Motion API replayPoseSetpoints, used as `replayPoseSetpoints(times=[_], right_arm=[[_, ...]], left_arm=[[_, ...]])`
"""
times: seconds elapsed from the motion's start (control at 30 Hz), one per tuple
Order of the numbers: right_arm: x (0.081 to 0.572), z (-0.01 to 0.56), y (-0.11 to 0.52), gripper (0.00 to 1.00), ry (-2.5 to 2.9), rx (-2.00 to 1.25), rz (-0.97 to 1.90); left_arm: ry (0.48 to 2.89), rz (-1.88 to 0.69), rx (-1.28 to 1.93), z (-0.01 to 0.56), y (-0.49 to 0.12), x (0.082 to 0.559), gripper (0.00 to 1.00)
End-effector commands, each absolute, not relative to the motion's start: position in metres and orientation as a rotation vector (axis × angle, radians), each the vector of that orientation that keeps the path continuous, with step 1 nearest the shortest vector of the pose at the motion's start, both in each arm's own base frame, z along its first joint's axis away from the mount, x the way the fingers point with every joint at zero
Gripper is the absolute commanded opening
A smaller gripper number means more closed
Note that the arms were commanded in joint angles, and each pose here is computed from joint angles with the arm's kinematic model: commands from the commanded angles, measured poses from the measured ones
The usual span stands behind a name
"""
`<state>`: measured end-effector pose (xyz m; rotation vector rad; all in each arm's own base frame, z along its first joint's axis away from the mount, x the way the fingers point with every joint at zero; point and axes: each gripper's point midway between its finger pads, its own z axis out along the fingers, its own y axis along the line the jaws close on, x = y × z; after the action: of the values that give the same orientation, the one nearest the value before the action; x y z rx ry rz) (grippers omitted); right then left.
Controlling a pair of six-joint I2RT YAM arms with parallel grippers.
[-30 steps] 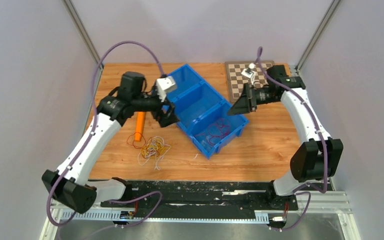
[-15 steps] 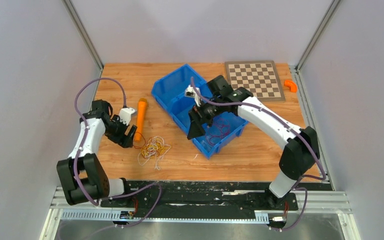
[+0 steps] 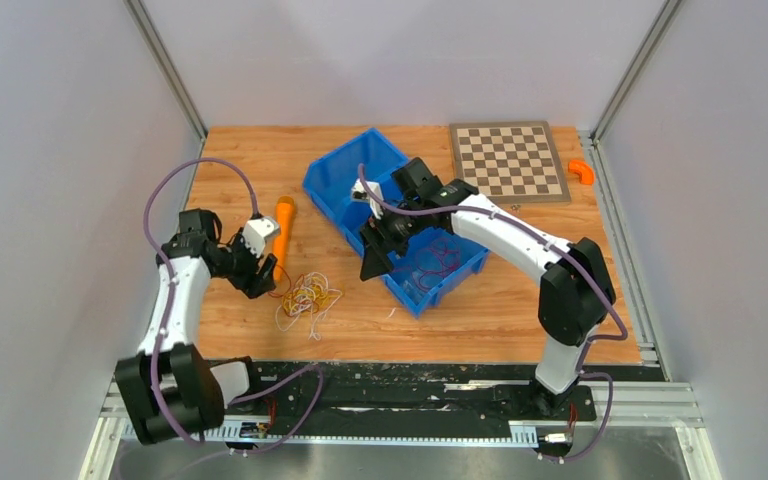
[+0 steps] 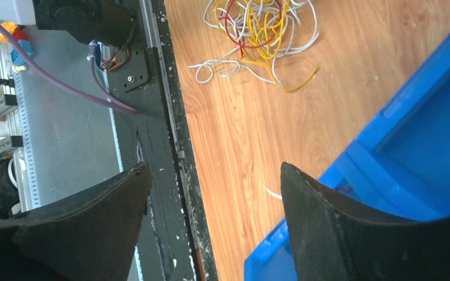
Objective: Untangle the cables
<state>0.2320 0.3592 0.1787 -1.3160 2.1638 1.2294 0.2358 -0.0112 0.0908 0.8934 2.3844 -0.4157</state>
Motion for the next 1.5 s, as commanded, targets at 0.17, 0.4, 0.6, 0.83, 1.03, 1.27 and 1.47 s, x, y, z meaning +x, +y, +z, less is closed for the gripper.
replayPoseSetpoints(times=[0.17, 0.4, 0.6, 0.83, 1.03, 1.27, 1.47], right_arm=[[0.235, 0.165, 0.432, 0.63, 2.041, -1.371, 1.327], [0.24, 0.115, 0.466, 0.51, 2.129, -1.285, 1.328], [0.256, 0.085, 0.479, 0.47, 2.168, -1.215, 1.299], [0.267, 0.071, 0.489, 0.4, 2.157, -1.183, 1.258], [0.266, 0.067, 0.496, 0.33, 2.151, -1.183, 1.265], [0.263, 0.081, 0.499, 0.0, 2.124, -1.189, 1.292], [0.242, 0.177, 0.494, 0.0, 1.927, -1.221, 1.425]], left_arm=[[2.119, -0.587, 1.117, 0.107, -0.07, 0.225, 0.7], [2.172, -0.631, 1.063, 0.082, -0.075, 0.225, 0.69], [2.181, -0.662, 1.033, 0.072, -0.078, 0.221, 0.69], [2.156, -0.648, 1.002, 0.073, -0.079, 0.222, 0.66], [2.163, -0.659, 0.97, 0.074, -0.079, 0.226, 0.66], [2.172, -0.658, 0.946, 0.075, -0.078, 0.23, 0.68], [2.09, -0.672, 0.914, 0.097, -0.084, 0.226, 0.85]])
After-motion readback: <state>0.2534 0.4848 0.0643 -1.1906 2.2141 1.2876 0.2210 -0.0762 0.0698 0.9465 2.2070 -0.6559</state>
